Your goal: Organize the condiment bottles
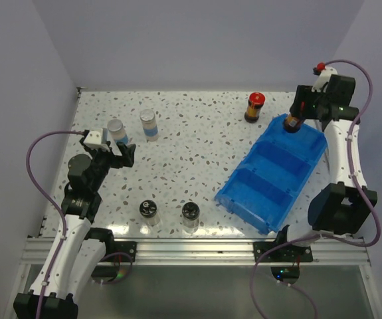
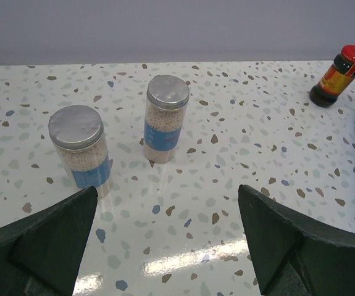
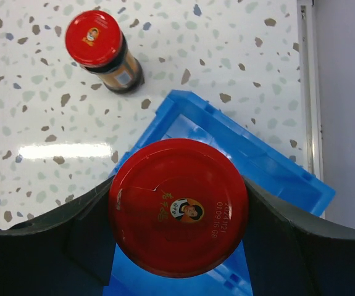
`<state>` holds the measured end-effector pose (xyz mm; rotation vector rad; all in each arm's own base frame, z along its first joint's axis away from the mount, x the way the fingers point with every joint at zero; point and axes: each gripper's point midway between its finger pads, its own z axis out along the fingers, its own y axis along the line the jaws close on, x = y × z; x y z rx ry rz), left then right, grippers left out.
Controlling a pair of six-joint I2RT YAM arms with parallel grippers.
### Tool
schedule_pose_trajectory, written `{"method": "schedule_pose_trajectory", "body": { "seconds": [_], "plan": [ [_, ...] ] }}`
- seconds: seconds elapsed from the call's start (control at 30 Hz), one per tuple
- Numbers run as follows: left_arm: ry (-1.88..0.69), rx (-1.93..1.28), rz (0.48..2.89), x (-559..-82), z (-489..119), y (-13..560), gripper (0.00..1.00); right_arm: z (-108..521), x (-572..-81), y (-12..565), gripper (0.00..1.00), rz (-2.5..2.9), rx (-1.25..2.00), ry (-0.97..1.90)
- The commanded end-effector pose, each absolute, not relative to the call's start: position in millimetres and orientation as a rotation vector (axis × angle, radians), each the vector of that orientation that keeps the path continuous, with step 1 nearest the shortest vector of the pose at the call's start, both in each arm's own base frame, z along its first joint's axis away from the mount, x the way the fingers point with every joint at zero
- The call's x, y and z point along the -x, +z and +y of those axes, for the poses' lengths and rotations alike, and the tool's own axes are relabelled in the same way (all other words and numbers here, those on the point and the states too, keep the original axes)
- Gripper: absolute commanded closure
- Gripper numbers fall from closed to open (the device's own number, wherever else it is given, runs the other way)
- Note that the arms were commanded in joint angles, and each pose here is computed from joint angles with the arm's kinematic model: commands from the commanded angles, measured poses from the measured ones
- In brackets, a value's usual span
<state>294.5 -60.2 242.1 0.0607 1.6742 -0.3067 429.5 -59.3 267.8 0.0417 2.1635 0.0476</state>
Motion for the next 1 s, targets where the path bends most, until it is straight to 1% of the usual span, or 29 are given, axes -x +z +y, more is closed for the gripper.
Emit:
{"method": "schedule_pose_trajectory", "body": {
  "seconds": [0.0,0.13,0.5,0.97],
  "plan": [
    [-0.315,-0.082,1.622,-294,-63,258,0.0,-60,-427,307,1.0,2.03,-0.009,0.032],
    [-0.31,-0.08,1.62,-293,-63,258,0.0,-72,-422,291,1.0,2.051,-0.028,-0.002],
    [-0.31,-0.086,1.609,-292,-64,261,0.0,-86,-409,274,1.0,2.061,-0.03,-0.109],
    [-0.321,-0.097,1.606,-291,-67,262,0.0,-115,-416,206,1.0,2.171,-0.072,-0.249]
  ]
}}
